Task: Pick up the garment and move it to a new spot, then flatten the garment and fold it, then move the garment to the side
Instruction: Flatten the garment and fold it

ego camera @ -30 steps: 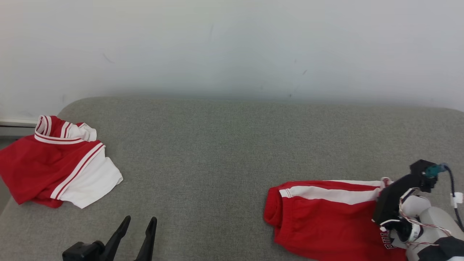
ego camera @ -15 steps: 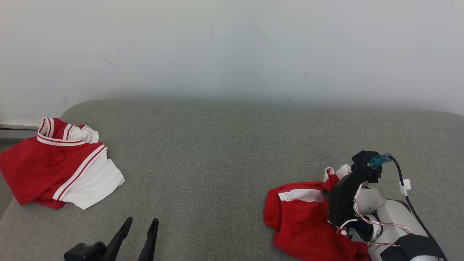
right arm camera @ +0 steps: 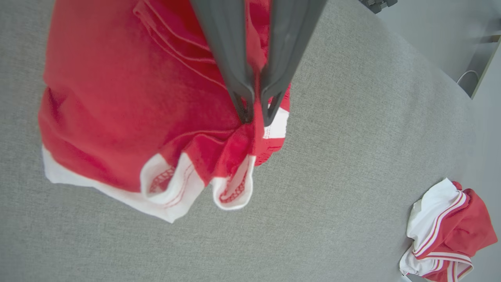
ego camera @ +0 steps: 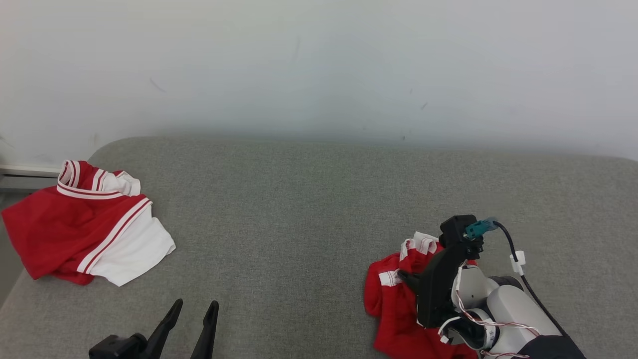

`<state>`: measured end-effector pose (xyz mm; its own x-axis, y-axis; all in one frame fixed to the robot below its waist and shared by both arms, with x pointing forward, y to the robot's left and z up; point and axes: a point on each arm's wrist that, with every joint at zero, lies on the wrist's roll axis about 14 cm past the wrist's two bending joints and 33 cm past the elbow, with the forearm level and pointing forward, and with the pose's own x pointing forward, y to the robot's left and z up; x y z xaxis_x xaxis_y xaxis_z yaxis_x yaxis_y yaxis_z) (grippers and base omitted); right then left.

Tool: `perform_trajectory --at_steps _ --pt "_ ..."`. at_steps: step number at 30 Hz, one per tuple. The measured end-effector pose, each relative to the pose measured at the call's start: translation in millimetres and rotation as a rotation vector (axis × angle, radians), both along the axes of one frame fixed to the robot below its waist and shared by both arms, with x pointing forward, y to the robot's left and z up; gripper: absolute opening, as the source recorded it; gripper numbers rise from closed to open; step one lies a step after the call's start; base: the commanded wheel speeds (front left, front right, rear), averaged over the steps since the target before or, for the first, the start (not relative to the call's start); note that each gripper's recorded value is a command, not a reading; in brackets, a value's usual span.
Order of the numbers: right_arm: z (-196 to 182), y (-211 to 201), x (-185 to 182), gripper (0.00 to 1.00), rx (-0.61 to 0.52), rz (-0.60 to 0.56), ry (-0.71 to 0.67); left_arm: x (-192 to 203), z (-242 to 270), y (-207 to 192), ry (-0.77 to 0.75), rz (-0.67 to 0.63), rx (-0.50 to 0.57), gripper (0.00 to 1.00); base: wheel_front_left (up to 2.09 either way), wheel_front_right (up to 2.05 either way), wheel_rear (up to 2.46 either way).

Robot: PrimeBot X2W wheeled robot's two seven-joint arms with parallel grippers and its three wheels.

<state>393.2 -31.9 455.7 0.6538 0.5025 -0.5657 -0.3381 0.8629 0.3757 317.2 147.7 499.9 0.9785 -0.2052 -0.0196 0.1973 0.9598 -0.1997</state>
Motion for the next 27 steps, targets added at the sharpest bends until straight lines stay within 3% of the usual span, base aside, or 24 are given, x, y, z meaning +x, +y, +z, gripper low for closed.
perform_trajectory --at_steps 10,11,12,23,27 --pt "5.0 25.9 -7.4 0.0 0.023 0.023 0.016 -1.7 -1.4 -2.6 0.005 -0.006 -0.006 1.0 0.0 0.0 0.0" --pt "4.1 26.6 -7.6 0.19 0.021 0.025 0.019 -1.9 -1.2 -2.9 0.005 -0.007 -0.008 1.0 0.0 0.0 0.0" --pt "3.8 27.9 -8.1 1.0 0.02 0.027 0.021 -1.9 -1.5 -2.2 0.006 -0.005 -0.008 1.0 0.0 0.0 0.0" --pt "58.6 48.5 5.9 1.0 0.19 0.02 -0.098 -1.6 -1.5 -0.4 0.006 0.0 -0.007 1.0 0.0 0.0 0.0" --pt "65.1 26.2 17.5 1.0 0.12 -0.032 -0.168 -0.9 -1.2 -1.9 0.005 -0.005 -0.007 1.0 0.0 0.0 0.0"
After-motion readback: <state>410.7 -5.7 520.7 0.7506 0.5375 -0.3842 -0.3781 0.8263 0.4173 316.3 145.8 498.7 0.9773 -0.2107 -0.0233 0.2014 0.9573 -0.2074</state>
